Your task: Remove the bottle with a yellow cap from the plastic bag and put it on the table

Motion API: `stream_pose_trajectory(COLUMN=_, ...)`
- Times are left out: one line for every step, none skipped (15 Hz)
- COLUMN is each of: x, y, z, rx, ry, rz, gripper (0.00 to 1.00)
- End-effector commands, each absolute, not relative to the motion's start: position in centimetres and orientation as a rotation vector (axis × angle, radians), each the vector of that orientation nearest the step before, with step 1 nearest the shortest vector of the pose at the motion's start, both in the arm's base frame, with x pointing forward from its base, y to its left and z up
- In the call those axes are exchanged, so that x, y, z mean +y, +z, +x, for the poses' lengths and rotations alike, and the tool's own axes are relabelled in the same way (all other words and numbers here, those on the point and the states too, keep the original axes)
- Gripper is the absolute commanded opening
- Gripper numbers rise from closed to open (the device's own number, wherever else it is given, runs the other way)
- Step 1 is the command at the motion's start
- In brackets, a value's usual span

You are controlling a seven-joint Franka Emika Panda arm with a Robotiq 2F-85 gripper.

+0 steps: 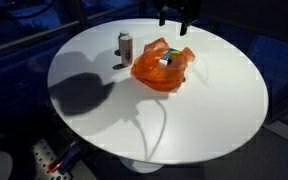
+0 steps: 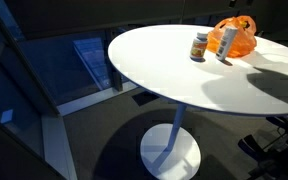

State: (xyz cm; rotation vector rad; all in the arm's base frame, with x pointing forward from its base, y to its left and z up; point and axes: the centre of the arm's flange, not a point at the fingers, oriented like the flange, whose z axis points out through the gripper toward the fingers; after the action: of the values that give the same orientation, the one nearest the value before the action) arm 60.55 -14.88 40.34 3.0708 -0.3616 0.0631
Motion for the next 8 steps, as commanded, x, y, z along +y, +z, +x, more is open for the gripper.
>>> stream_pose_trajectory(x=-15.5, y=39.8, z=61.1, rx=-0.373, ry=0.101, rz=3.085, gripper=1.00)
stream_pose_trajectory(x=-15.7, y=39.6, z=61.0, rx=-0.389, ry=0.100, rz=3.076, gripper=1.00)
stream_pose_trajectory(x=-15.9, y=39.5, z=60.9, rx=-0.405, ry=0.094, rz=3.068, gripper=1.00)
stream_pose_trajectory(x=-16.1, y=39.4, z=60.9, rx=-0.412, ry=0.092, rz=3.063, gripper=1.00)
stream_pose_trajectory(x=-16.3, y=39.3, z=60.8, rx=-0.428, ry=0.086, rz=3.057, gripper=1.00)
stream_pose_trajectory(x=-16.6, y=39.2, z=60.8, rx=-0.439, ry=0.083, rz=3.051, gripper=1.00)
stream_pose_trajectory(x=-16.8, y=39.1, z=60.6, rx=-0.450, ry=0.084, rz=3.042, gripper=1.00)
stream_pose_trajectory(x=-17.1, y=39.1, z=60.5, rx=-0.462, ry=0.082, rz=3.036, gripper=1.00)
